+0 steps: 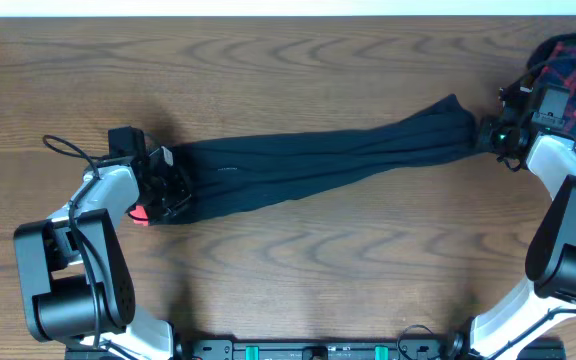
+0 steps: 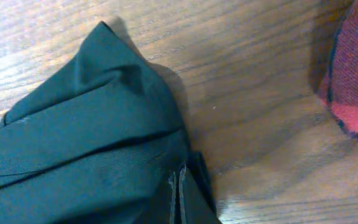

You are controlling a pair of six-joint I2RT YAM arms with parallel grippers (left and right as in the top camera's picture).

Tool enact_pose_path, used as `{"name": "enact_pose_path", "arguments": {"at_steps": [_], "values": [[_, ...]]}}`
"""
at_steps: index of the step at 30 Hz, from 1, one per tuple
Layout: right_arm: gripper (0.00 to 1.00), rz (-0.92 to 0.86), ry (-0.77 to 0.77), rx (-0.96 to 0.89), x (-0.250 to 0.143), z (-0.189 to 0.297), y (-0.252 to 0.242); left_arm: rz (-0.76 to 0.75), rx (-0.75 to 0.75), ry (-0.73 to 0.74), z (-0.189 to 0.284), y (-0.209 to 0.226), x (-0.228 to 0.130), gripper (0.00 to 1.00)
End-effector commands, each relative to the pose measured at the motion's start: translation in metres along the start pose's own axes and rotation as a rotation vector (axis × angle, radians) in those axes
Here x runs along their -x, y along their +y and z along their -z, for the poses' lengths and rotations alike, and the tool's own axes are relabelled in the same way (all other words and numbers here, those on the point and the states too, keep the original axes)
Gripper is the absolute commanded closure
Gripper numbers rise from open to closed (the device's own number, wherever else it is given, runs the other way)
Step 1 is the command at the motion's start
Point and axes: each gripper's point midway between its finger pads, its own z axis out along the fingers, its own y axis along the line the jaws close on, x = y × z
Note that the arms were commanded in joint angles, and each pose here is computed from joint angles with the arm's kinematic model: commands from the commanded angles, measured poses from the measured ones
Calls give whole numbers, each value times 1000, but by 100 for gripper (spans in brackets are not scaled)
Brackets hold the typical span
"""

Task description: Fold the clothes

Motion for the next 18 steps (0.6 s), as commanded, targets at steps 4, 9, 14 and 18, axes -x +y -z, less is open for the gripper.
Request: {"name": "enact_pose_path", "arguments": {"at_steps": [4,9,14,18], "values": [[99,-75,-192,-12,56,48,8,9,137,35,-18,33,-11,93],[99,-125,-219,-25,62,46,5,9,137,35,-18,33,-11,93],[99,-147,-252,-8,69,35,12,9,137,36,-18,33,-12,93],[99,-195,-270,-24,72,24,9,10,137,36,-18,33,-12,93]]}}
